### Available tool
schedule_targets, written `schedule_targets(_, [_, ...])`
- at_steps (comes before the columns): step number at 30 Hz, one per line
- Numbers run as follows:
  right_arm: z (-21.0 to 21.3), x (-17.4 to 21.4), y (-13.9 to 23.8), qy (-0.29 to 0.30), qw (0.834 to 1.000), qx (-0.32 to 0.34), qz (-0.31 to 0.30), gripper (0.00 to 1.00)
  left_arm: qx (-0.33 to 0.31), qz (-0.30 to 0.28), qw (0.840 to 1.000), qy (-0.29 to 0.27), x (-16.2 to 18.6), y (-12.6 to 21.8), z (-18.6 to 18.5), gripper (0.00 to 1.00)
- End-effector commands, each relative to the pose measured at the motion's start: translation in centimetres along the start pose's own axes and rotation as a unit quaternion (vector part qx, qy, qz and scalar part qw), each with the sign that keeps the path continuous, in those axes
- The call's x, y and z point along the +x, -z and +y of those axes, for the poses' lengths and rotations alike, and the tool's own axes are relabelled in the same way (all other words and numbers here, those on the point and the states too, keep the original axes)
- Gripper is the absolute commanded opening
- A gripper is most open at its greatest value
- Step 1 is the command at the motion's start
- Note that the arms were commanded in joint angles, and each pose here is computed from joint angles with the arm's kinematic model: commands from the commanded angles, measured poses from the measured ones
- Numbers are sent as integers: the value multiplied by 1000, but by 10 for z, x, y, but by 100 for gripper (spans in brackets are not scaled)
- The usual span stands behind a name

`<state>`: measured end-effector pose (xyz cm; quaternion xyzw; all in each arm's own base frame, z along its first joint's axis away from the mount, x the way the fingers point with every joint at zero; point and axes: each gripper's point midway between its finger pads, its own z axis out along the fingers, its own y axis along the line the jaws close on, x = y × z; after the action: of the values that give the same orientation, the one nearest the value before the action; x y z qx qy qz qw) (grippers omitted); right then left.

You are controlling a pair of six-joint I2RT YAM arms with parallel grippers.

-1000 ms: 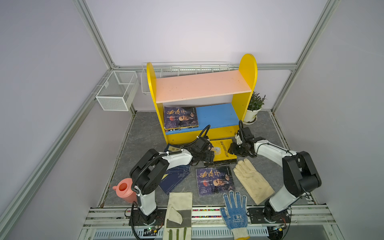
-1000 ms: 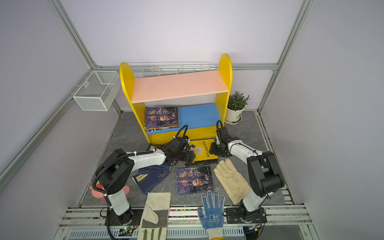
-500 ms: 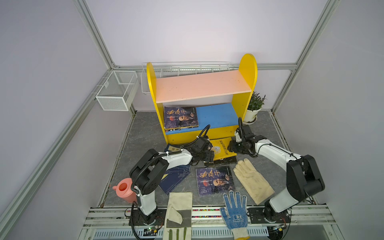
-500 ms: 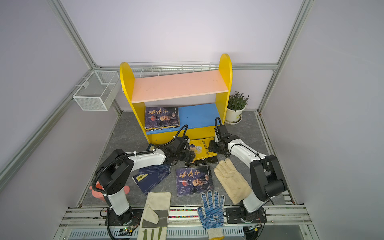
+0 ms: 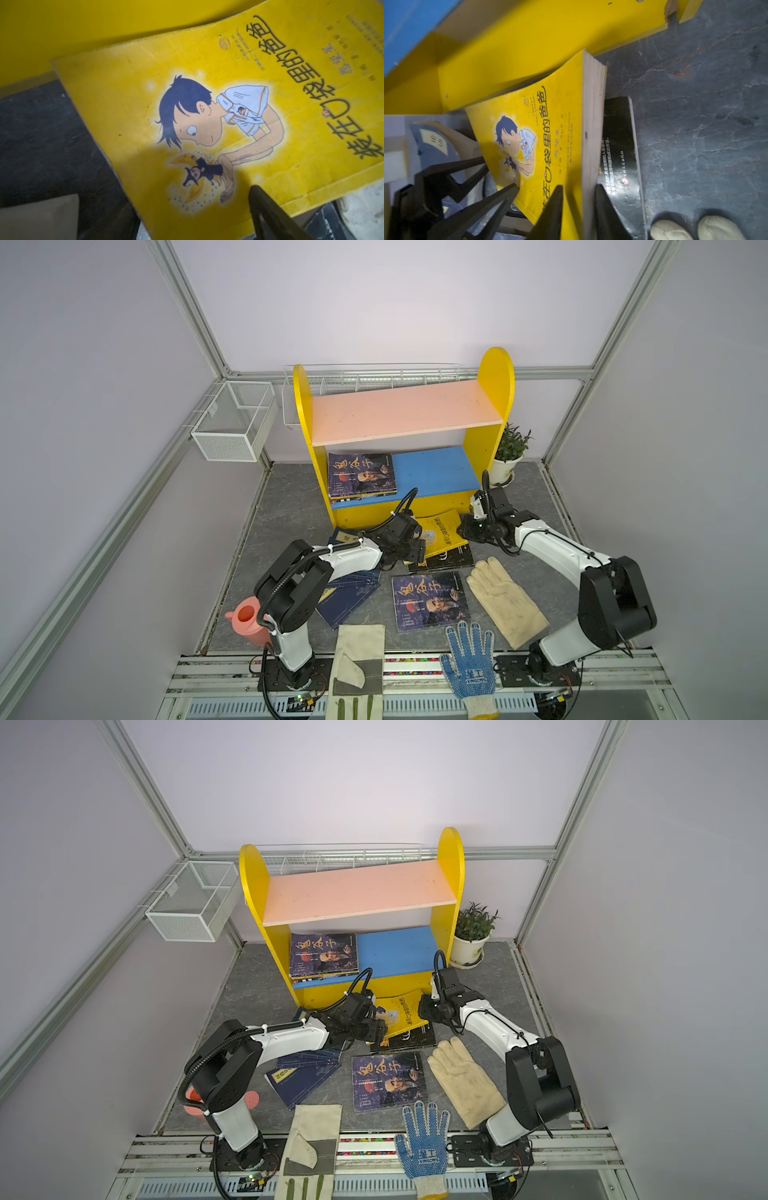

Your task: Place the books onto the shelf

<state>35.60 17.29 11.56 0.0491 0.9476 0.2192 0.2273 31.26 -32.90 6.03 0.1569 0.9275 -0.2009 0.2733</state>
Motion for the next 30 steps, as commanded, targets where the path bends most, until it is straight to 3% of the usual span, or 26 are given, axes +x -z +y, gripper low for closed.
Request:
schedule_targets(1, [51,-11,21,28,994,-100,-27,16,32,7,999,-20,9,-2,-17,80])
schedule_targets(5, [57,-10,25,32,992,-119,-30,6,33,-1,999,-18,4,2,-17,80])
schedule_targets(12, [63,-25,44,23,984,-161,-74,6,33,-47,998,23,-21,34,0,81])
schedule_targets(18, [80,-41,75,28,965,-234,-114,6,62,-112,989,69,-44,81,11,86])
schedule_targets(25, [107,-55,115,37,938,-307,-155,6,65,-203,972,98,-57,133,25,89])
schedule_targets(30, [124,-63,142,41,923,-345,-169,6,62,-248,952,170,-59,161,55,90])
